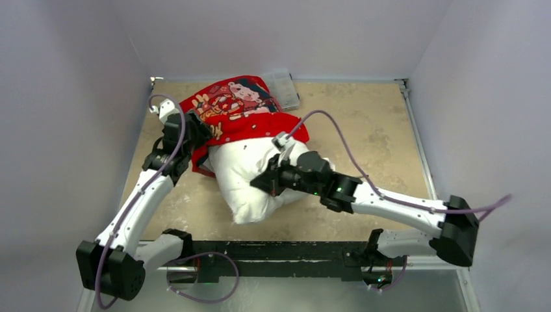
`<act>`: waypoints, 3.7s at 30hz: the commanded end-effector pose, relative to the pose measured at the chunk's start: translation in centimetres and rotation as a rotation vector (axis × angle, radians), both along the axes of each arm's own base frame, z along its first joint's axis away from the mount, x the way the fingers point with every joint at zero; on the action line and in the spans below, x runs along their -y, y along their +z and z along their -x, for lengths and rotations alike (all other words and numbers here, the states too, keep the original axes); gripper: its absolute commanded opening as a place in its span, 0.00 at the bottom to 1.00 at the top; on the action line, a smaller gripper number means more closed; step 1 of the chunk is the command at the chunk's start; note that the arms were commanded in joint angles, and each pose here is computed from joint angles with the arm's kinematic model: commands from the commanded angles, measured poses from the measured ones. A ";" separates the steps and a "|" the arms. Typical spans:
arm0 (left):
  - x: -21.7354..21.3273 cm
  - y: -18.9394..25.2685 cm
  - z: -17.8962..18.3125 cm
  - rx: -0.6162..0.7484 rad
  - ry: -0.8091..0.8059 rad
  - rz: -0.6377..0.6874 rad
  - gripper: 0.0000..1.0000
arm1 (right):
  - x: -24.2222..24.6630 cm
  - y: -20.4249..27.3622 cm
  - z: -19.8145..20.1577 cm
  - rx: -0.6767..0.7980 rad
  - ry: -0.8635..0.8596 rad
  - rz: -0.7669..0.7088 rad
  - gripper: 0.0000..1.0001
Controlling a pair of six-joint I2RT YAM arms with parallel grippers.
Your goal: Remove the pillowcase from the pillow
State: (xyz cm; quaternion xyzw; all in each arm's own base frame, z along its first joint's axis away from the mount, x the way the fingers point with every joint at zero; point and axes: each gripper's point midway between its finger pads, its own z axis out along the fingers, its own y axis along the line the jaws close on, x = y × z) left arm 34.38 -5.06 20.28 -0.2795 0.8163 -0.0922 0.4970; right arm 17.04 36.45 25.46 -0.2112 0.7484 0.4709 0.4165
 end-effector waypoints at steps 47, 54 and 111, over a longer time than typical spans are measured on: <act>21.1 -1.2 8.4 -0.097 -0.523 -0.233 0.99 | 11.0 -2.9 -20.3 0.030 -0.523 0.005 0.94; 18.2 -8.0 9.7 -0.199 -0.400 -0.327 0.99 | 8.6 -7.2 -19.2 -0.005 -0.368 0.026 0.97; 22.8 -1.9 20.3 -0.116 -1.098 0.083 0.00 | 19.2 4.0 -42.1 0.187 -0.788 -0.018 0.54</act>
